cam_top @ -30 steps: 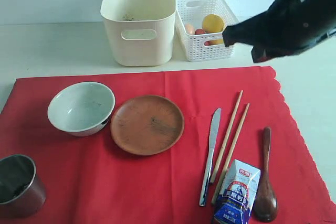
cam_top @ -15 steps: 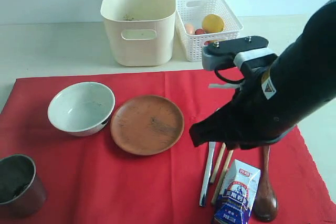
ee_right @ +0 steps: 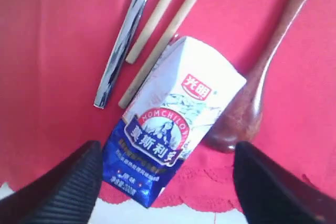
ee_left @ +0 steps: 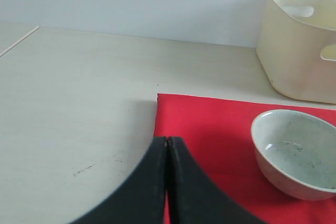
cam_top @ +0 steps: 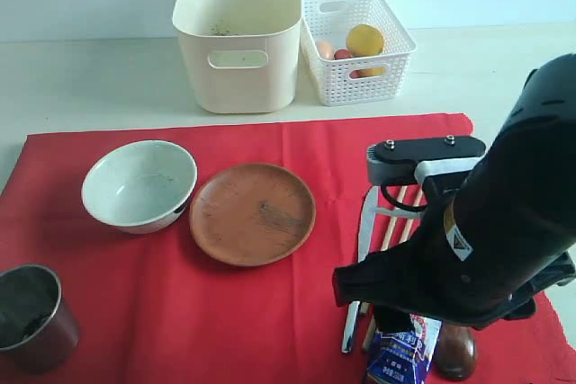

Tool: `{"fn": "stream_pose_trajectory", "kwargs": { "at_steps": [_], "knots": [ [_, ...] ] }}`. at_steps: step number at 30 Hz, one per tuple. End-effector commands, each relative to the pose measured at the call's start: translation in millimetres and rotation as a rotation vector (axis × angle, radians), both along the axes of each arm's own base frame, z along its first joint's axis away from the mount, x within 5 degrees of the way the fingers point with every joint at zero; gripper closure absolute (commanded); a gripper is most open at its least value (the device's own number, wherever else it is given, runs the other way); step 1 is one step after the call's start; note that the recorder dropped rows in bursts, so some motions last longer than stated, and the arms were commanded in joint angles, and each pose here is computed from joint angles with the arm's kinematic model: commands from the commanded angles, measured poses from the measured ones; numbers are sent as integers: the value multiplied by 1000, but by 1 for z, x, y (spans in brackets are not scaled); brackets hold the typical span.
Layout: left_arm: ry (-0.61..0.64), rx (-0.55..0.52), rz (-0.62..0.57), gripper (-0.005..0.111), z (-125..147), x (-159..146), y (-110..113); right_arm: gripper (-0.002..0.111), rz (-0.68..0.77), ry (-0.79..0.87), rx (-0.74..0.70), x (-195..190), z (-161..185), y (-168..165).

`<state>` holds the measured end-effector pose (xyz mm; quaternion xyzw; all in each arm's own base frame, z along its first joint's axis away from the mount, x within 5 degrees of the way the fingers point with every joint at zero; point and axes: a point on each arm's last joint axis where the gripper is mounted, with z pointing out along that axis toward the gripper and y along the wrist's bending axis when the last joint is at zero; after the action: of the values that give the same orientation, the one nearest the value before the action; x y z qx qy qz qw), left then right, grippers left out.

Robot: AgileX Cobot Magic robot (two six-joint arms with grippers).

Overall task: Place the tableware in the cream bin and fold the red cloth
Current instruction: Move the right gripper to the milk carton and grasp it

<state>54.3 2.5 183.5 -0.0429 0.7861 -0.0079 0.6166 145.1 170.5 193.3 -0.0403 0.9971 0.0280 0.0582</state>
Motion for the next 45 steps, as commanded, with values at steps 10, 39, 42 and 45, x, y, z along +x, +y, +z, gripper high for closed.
{"fn": "stream_pose_trajectory", "kwargs": {
  "at_steps": [10, 39, 42, 45],
  "knots": [
    [-13, -1, -1, 106, 1, 0, 0, 33, -139, -31, -13, 8, -39, 5],
    [-13, -1, -1, 106, 1, 0, 0, 76, -138, -37, -25, 16, -63, 12],
    [-13, -1, -1, 106, 1, 0, 0, 87, -148, -32, -18, 16, -63, 13],
    [-13, -1, -1, 106, 1, 0, 0, 96, -150, -36, -10, 15, -61, 13]
  ]
}}
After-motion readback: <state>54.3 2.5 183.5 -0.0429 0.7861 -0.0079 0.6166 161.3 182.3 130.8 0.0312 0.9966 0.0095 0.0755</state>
